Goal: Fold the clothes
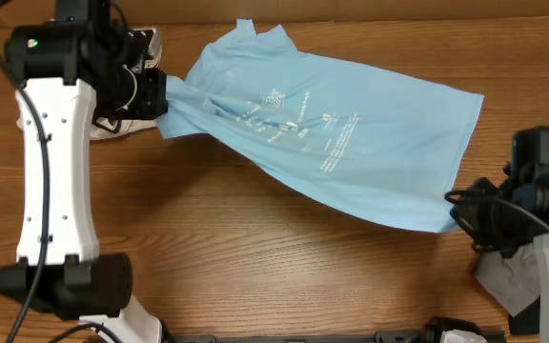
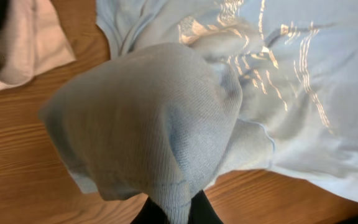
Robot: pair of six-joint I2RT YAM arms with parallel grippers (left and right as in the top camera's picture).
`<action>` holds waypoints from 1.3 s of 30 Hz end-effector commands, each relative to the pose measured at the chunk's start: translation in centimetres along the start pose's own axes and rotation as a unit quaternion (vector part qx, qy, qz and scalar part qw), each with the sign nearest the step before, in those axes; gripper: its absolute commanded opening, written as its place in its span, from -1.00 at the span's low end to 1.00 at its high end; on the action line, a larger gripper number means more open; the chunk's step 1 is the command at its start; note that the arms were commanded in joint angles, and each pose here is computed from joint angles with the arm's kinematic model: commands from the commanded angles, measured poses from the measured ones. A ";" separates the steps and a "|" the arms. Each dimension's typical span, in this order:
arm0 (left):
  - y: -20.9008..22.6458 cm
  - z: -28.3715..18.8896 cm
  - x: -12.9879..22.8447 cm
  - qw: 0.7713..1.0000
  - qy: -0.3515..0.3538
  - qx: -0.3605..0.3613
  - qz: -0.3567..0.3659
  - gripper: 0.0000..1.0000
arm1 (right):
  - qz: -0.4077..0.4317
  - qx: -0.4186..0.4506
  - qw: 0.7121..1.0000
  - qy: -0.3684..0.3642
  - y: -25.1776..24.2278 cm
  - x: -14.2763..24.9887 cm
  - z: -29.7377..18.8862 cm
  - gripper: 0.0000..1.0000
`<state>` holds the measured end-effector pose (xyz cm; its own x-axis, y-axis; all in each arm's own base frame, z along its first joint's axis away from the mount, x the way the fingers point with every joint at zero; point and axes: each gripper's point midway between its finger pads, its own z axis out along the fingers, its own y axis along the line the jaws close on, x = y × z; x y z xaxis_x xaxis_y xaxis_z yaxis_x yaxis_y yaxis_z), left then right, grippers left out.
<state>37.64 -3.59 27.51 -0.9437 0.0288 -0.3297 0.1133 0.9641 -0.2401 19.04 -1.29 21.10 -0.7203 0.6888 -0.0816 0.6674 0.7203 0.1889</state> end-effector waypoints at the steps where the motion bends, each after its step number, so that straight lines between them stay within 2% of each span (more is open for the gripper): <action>1: 0.1 -4.1 0.1 0.998 -0.051 -0.031 0.017 -0.92 | -0.014 -0.006 1.000 -0.026 -0.7 -0.3 -1.4 -0.92; 6: -0.5 -4.6 1.3 0.999 -0.040 -0.029 0.018 -0.92 | -0.011 0.000 1.000 -0.026 -1.3 -0.5 -1.3 -0.92; 15: 0.7 -0.1 0.7 0.998 0.015 -0.057 0.024 -0.92 | -0.010 0.021 1.000 -0.005 -1.3 -1.7 1.3 -0.92; 20: 1.8 4.0 -0.8 0.997 0.041 -0.057 0.019 -0.92 | -0.017 0.033 0.999 0.007 -1.4 -2.7 4.3 -0.92; 30: 4.0 13.9 -3.6 0.996 0.071 -0.052 0.013 -0.92 | -0.023 0.029 0.999 0.000 0.8 -7.7 9.7 -0.92; 39: 2.7 20.4 -4.5 0.995 0.080 -0.046 0.040 -0.92 | -0.020 0.046 0.998 0.032 1.3 -9.8 15.3 -0.92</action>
<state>48.30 -5.34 11.17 -0.9723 0.1116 -0.2053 0.1421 0.9799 -0.1404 29.61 -5.38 8.12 -0.7538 0.6565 -0.0279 0.6498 0.7510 0.1170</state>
